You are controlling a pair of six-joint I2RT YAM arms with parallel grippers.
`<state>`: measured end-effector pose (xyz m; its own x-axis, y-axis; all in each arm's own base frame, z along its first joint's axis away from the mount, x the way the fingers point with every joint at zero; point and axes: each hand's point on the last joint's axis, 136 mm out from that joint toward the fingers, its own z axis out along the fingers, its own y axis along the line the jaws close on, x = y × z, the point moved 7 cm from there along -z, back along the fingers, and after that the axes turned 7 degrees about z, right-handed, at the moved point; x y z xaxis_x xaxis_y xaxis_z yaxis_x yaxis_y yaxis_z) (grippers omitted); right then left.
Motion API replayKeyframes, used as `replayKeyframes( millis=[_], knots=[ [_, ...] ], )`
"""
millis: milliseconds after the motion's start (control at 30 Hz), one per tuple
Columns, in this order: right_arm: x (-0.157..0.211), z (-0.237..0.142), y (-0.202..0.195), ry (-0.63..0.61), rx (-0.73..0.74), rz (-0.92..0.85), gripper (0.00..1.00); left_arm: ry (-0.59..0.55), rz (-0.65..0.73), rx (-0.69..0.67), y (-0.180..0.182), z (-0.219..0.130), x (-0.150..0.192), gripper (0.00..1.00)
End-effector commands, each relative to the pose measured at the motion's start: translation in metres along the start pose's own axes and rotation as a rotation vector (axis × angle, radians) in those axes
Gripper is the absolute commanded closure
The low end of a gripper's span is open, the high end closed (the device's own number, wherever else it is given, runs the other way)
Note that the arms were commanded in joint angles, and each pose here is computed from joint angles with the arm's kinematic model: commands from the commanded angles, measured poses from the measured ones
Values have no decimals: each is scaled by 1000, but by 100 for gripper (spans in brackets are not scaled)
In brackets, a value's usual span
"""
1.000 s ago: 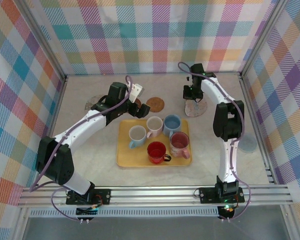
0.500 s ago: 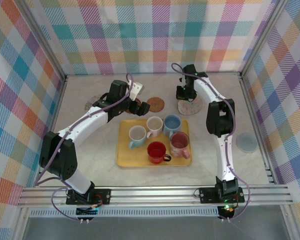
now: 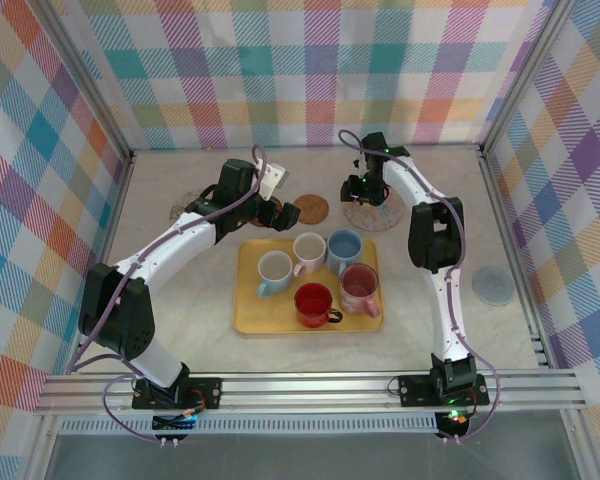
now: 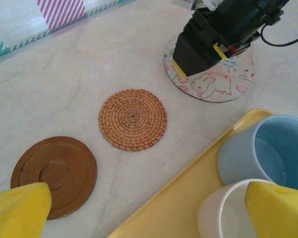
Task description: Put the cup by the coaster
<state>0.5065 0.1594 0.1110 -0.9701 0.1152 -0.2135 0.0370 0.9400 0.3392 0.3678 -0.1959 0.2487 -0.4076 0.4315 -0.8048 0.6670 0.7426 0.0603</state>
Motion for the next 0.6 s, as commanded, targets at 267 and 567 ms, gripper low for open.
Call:
replayKeyframes(
  millis=[267,567],
  knots=[
    [-3,-26,25,2,-142,-15,40,-33,-19,-7,5,-7,-11,0],
    [1,-83,16,-111,-46,-27,42,-118,-12,33,-3,-16,-31,0]
  ],
)
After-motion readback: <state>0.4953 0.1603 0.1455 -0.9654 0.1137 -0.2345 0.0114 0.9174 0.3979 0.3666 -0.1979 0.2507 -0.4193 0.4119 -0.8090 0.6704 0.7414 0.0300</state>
